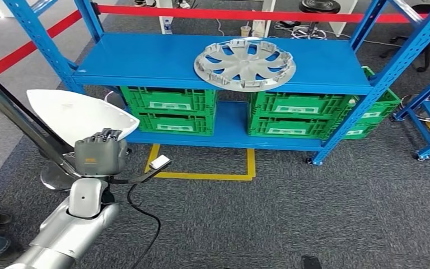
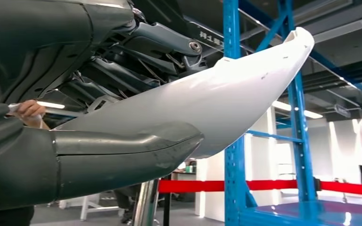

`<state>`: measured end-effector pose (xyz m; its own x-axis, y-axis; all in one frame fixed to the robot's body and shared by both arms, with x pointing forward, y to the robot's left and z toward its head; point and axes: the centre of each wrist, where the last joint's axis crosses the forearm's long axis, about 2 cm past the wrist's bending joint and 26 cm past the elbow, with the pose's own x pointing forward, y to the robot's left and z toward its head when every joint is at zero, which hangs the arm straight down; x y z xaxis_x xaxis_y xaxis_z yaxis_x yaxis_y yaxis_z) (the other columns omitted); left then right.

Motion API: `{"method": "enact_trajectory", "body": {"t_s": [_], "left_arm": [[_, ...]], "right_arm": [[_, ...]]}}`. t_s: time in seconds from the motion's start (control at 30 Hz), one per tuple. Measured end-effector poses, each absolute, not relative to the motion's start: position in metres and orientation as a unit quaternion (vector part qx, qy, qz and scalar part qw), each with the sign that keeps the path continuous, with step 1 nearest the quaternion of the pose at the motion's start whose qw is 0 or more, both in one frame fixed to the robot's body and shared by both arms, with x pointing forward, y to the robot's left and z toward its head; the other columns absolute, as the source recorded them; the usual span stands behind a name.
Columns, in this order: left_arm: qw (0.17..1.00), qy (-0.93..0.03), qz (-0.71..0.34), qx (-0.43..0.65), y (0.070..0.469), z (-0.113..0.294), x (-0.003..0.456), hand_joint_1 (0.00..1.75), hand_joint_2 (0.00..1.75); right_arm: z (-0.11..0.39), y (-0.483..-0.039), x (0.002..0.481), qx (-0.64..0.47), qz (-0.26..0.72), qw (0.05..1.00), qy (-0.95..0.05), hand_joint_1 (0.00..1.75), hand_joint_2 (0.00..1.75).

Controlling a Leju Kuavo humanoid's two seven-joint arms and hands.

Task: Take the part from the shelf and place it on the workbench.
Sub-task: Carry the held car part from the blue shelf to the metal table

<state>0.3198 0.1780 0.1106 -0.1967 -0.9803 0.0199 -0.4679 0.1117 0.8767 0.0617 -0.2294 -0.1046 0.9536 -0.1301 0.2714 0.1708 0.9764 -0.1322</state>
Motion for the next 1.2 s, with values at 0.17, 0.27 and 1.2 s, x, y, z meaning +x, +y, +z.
{"method": "enact_trajectory", "body": {"t_s": [0.17,0.27,1.2], "left_arm": [[0.333,-0.668,-0.393,0.536,0.179,0.106,0.316,1.75,1.75],[0.331,-0.671,-0.394,0.534,0.18,0.105,0.315,1.75,1.75],[0.337,-0.682,-0.391,0.518,0.177,0.103,0.31,1.75,1.75]], "right_arm": [[-0.104,-0.229,0.063,-0.078,-0.072,0.985,-0.134,0.0,0.0],[-0.104,-0.23,0.064,-0.078,-0.069,0.985,-0.136,0.0,0.0],[-0.104,-0.23,0.065,-0.079,-0.06,0.986,-0.137,0.0,0.0]]}}
